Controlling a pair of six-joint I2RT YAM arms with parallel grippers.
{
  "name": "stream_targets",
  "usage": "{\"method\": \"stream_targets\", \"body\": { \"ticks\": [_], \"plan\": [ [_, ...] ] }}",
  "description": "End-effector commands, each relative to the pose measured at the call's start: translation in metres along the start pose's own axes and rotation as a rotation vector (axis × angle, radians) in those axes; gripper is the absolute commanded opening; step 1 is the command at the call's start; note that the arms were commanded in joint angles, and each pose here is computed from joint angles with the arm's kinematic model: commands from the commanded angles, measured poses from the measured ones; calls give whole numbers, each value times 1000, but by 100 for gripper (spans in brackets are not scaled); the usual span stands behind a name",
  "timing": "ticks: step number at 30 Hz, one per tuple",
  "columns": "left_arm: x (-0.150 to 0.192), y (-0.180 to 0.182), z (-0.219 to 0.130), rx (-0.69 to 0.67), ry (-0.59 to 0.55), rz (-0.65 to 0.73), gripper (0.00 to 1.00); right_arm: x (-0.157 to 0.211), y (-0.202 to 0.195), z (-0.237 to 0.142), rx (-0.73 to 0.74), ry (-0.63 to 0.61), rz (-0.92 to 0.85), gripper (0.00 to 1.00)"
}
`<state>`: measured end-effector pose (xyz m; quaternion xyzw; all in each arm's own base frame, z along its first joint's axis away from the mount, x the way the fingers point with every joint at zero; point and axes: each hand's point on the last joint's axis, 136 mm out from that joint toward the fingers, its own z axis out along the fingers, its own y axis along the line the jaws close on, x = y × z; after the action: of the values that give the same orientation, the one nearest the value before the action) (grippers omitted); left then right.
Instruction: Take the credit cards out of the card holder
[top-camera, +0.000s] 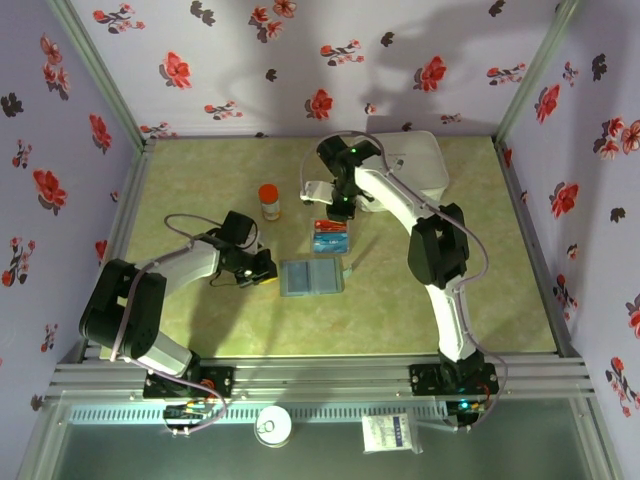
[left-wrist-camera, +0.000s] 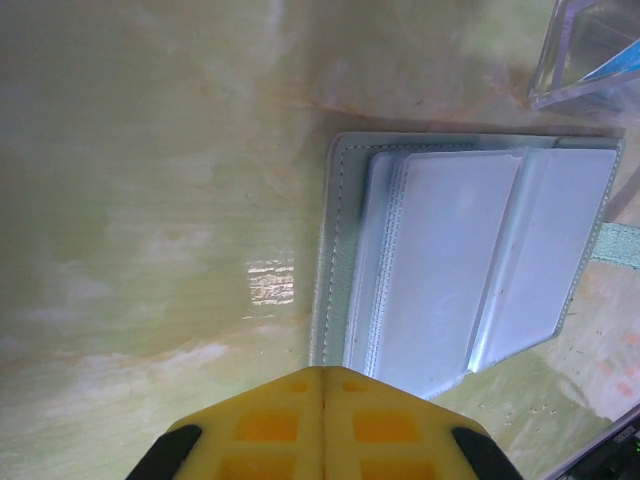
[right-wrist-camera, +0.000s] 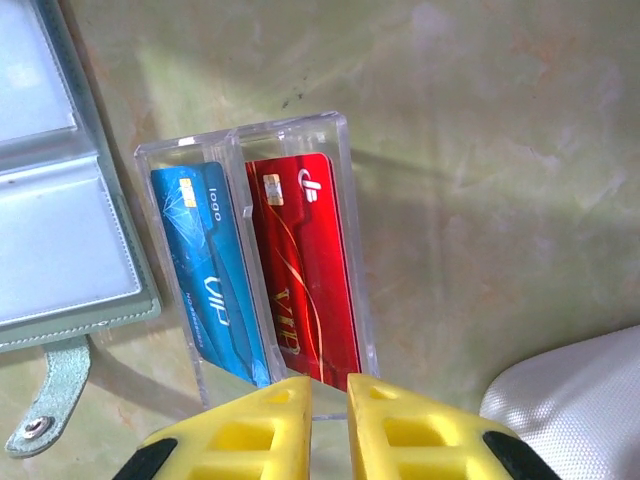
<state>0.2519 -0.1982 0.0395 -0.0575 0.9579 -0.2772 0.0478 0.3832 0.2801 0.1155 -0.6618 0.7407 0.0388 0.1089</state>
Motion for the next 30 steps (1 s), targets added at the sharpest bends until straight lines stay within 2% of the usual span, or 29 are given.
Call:
{"method": "stream_targets", "body": {
  "ticks": [1, 11, 16, 24, 30],
  "plan": [
    [0, 0, 0, 15, 3, -3, 6, -3, -4, -25, 57, -49, 71, 19],
    [-2, -4, 6, 36, 17, -2, 5, -28, -7, -36, 141, -300, 455, 24],
    [-3, -6, 7, 38, 18, 3, 5, -30, 3, -37, 169, -372, 679, 23],
    [-5, -14, 12, 53, 27, 15, 4, -45, 51, -29, 79, -486, 940, 18],
    [-4, -19, 16, 54, 36, 24, 3, -49, 82, -9, -79, -538, 1169, 15]
  ]
}}
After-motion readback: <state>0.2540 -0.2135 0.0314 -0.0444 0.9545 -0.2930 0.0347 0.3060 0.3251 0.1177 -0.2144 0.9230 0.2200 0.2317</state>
